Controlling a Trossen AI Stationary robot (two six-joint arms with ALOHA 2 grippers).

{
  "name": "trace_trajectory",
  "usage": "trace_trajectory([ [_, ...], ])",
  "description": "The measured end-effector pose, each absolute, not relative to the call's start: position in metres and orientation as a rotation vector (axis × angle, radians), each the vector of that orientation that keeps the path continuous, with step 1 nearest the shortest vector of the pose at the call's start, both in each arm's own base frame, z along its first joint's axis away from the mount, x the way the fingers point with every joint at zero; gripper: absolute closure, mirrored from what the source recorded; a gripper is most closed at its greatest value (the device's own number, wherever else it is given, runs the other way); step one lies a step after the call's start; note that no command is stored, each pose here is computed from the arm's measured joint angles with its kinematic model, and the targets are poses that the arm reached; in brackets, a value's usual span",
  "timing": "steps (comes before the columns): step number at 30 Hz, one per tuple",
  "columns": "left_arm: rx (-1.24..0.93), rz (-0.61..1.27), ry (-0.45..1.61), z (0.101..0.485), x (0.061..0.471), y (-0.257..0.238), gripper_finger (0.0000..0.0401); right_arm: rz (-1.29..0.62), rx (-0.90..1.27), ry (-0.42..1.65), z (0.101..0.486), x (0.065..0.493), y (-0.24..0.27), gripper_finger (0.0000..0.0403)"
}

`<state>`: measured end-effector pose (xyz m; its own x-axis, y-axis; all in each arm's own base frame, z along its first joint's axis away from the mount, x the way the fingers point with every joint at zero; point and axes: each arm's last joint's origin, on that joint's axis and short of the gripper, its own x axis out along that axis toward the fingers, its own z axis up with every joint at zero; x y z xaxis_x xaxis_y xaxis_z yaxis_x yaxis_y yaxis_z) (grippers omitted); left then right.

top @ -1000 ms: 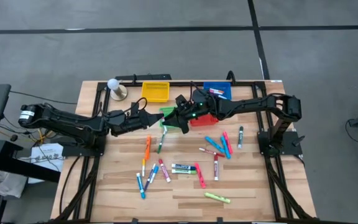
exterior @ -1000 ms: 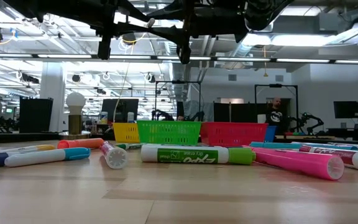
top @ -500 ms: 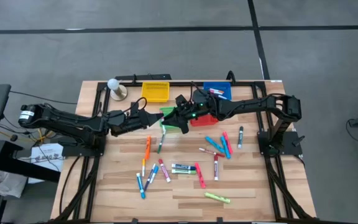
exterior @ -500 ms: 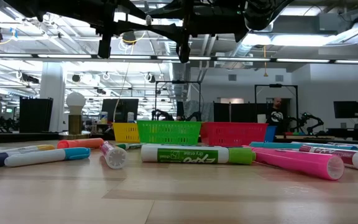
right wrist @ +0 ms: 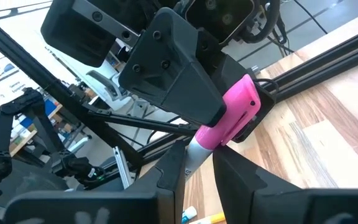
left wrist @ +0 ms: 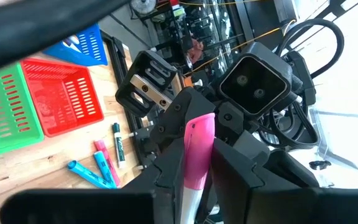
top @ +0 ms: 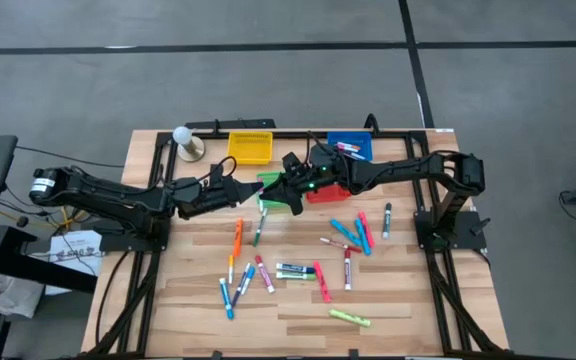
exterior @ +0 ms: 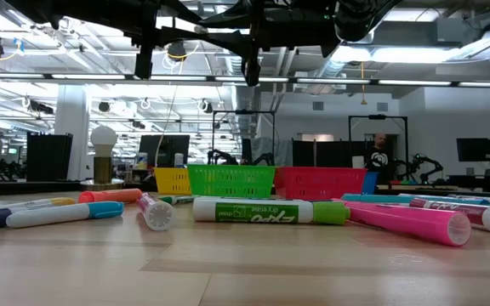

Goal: Pick & Place Markers
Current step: Put the small pink highlighter pen into the blue bin

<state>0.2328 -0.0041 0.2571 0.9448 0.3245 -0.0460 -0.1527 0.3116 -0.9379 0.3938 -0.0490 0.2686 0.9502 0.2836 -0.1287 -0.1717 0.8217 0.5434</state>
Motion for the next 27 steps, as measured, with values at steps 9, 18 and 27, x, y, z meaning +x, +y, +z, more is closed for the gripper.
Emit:
trace_trajectory([
  [9, -1.211, 0.318, -0.168, 0.257, 0.233, -0.004, 0.0334, 0.245, 0.557, 0.204, 0.269, 0.393, -0.052, 0.0322],
  [18, -1.213, 0.328, -0.189, 0.258, 0.233, -0.003, 0.0334, 0.249, 0.576, 0.185, 0.271, 0.394, -0.052, 0.0249],
  [27, -1.205, 0.343, -0.189, 0.257, 0.233, -0.003, 0.0334, 0.282, 0.669, 0.159, 0.256, 0.411, -0.057, 0.0219],
])
